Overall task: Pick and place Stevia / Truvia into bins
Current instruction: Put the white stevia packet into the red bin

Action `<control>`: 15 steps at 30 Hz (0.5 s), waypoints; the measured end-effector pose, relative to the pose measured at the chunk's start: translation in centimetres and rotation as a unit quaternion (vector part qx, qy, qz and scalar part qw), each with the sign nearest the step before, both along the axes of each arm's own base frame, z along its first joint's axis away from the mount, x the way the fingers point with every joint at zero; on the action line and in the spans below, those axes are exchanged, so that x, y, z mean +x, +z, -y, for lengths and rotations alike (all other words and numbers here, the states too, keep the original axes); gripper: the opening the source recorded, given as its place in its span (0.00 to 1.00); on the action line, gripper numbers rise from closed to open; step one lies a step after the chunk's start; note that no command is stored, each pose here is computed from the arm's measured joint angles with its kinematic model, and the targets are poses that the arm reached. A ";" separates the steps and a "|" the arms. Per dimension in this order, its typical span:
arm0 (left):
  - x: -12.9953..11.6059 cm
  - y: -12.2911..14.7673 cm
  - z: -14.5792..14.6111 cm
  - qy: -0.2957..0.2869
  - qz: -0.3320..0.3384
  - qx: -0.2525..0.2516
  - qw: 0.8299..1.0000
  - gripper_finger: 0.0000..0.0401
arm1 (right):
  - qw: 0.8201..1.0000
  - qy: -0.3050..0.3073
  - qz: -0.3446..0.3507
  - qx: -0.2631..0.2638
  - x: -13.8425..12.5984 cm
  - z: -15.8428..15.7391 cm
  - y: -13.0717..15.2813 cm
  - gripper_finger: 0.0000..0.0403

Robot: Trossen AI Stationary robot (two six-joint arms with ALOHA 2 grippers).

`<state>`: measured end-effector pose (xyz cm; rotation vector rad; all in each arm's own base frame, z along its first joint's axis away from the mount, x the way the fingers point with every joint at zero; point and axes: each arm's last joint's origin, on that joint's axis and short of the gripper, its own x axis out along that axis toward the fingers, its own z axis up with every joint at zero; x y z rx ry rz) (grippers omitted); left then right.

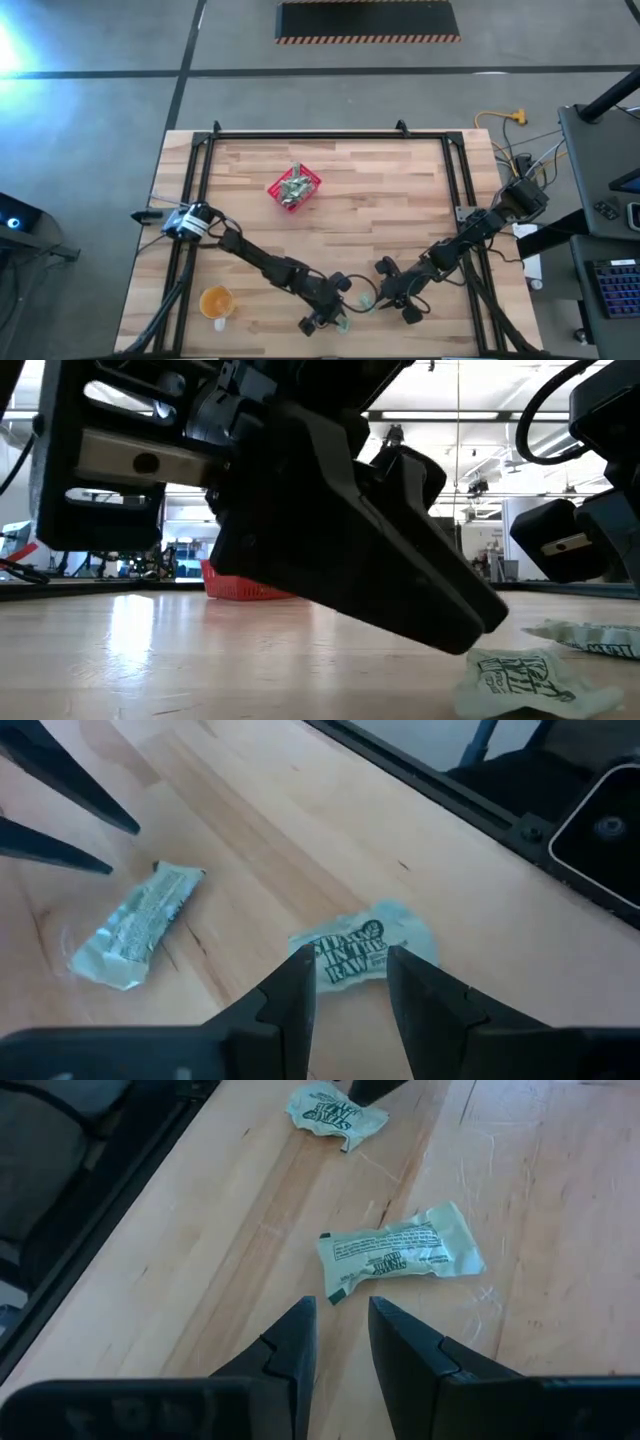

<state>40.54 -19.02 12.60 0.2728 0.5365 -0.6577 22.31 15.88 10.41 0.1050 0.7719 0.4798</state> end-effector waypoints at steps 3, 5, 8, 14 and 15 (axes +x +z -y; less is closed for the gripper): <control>0.0 -0.3 -0.2 0.006 -0.015 -0.005 1.000 0.27 | 1.000 0.000 0.000 0.000 0.0 0.0 0.0 0.21; 0.1 -0.7 -0.3 0.007 -0.026 -0.013 1.000 0.27 | 1.000 0.000 0.000 0.000 0.0 0.0 0.0 0.21; 0.3 -1.2 -0.8 0.007 -0.042 -0.030 0.999 0.27 | 1.000 0.000 0.000 0.000 0.0 0.0 0.0 0.21; 0.4 -1.2 -1.6 0.026 -0.073 -0.043 0.996 0.27 | 1.000 0.000 -0.001 -0.001 0.0 0.0 0.0 0.21; 0.3 -1.2 -1.8 0.031 -0.081 -0.042 0.995 0.27 | 1.000 0.000 -0.001 -0.001 0.0 0.0 0.0 0.21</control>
